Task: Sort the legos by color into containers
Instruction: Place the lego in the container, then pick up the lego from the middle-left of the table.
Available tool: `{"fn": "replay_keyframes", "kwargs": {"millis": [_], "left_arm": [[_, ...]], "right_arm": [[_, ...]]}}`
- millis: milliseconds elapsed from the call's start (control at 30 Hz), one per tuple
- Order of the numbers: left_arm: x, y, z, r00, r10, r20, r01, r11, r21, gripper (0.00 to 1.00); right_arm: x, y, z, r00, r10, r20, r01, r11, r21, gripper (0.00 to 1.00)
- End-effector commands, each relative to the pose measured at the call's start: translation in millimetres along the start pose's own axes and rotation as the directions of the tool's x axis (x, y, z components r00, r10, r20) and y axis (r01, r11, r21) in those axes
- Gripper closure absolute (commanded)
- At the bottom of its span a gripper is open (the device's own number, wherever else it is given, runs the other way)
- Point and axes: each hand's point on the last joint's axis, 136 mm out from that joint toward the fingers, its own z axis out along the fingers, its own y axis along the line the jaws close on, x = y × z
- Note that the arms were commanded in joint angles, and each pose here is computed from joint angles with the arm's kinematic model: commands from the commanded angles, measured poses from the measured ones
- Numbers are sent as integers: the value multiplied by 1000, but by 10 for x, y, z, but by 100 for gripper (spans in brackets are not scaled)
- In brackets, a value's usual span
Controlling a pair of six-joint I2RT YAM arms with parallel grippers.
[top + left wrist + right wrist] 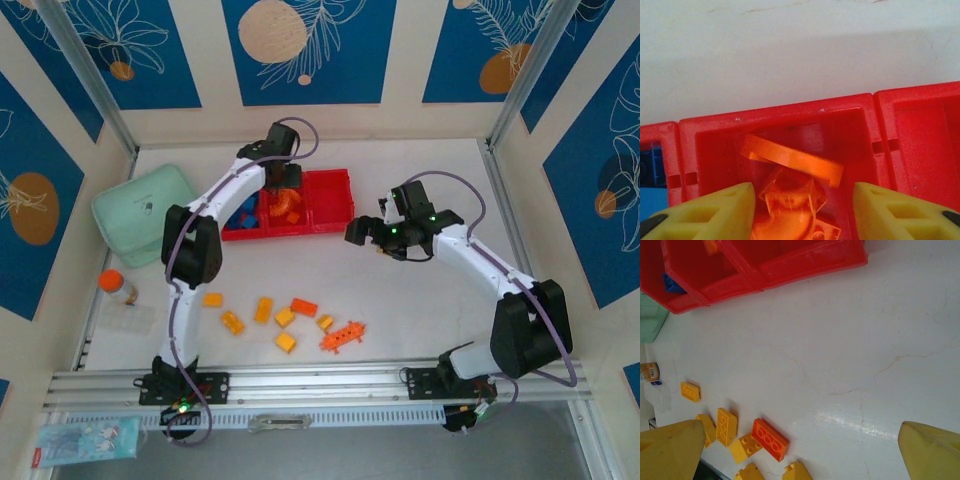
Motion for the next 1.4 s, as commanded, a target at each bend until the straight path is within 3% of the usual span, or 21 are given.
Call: {"fn": "replay_keyframes", "kwargs": {"millis": [0,133,300,467,667,967,1133,1367], "left_arm": [[-226,-11,-380,998,11,64,-13,1000,18,44],[-194,-93,-651,998,6,64,-11,997,74,42],[96,-317,-1046,997,50,63,-59,985,161,39],[697,-521,-1342,990,143,17,-143,967,211,35],[1586,-612,-1502,975,207,-74,-191,965,182,29],[2554,-484,-1351,940,187,-284,-149,977,152,23],[2817,-494,-1198,904,214,-370,-175,975,138,20],[2974,-625,-982,884,218,-414,-183,975,123,17]], "right_arm": [[-49,64,-49,1000,-21,8,21,1000,-5,1],[-23,33,-77,1000,-22,3,22,1000,14,1],[105,-46,-99,1000,-19,-23,20,999,45,1],[254,-64,-122,999,-20,-49,23,998,55,1],[512,-87,-51,994,-20,-108,27,998,60,1],[922,-230,111,983,6,-184,9,997,77,1],[991,-307,127,982,19,-189,-2,996,92,1],[998,-356,139,982,24,-187,-4,994,105,1]]}}
